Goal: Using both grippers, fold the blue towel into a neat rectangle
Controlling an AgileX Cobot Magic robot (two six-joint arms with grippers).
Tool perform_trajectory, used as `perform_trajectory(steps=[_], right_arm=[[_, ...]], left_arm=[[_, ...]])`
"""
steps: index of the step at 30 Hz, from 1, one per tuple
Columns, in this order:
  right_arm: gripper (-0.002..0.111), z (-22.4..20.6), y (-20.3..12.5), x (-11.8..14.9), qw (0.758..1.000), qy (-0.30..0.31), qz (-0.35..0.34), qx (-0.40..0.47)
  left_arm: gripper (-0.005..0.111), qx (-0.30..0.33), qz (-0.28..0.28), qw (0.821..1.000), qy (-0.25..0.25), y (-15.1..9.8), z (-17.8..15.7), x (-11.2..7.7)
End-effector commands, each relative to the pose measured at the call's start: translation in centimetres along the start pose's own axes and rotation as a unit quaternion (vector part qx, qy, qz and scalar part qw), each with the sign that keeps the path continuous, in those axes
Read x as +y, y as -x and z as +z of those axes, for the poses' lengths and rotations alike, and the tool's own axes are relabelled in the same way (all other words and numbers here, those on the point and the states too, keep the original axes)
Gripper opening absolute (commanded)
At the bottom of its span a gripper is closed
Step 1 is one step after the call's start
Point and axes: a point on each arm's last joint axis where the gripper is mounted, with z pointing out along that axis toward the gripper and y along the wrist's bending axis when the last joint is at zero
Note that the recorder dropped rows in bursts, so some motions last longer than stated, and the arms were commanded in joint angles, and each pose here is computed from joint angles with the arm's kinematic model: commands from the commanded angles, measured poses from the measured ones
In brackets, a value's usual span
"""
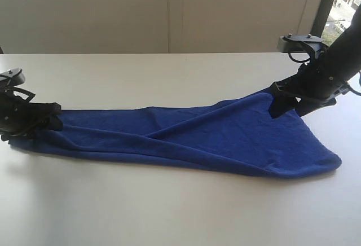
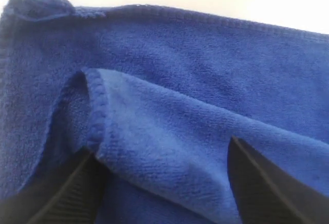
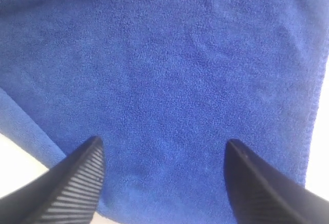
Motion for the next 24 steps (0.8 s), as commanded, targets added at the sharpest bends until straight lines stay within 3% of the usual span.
perform_trajectory(steps=[1, 9, 24], right_arm=[[0.062, 0.1, -0.1, -0.2, 1.000, -0.001, 0.005, -0.003], [0.062, 0.1, -0.1, -0.2, 1.000, -0.001, 0.005, -0.003], [0.062, 0.1, -0.1, -0.2, 1.000, -0.001, 0.005, -0.003]], left_arm=[[0.070, -0.009, 0.001, 1.000, -0.021, 1.0, -0.4, -0.5], [0.070, -0.007, -0.008, 0.998, -0.069, 2.1, -1.0, -1.7], [0.070, -0.006, 0.002, 0.997, -0.076, 2.1, -1.0, -1.8]])
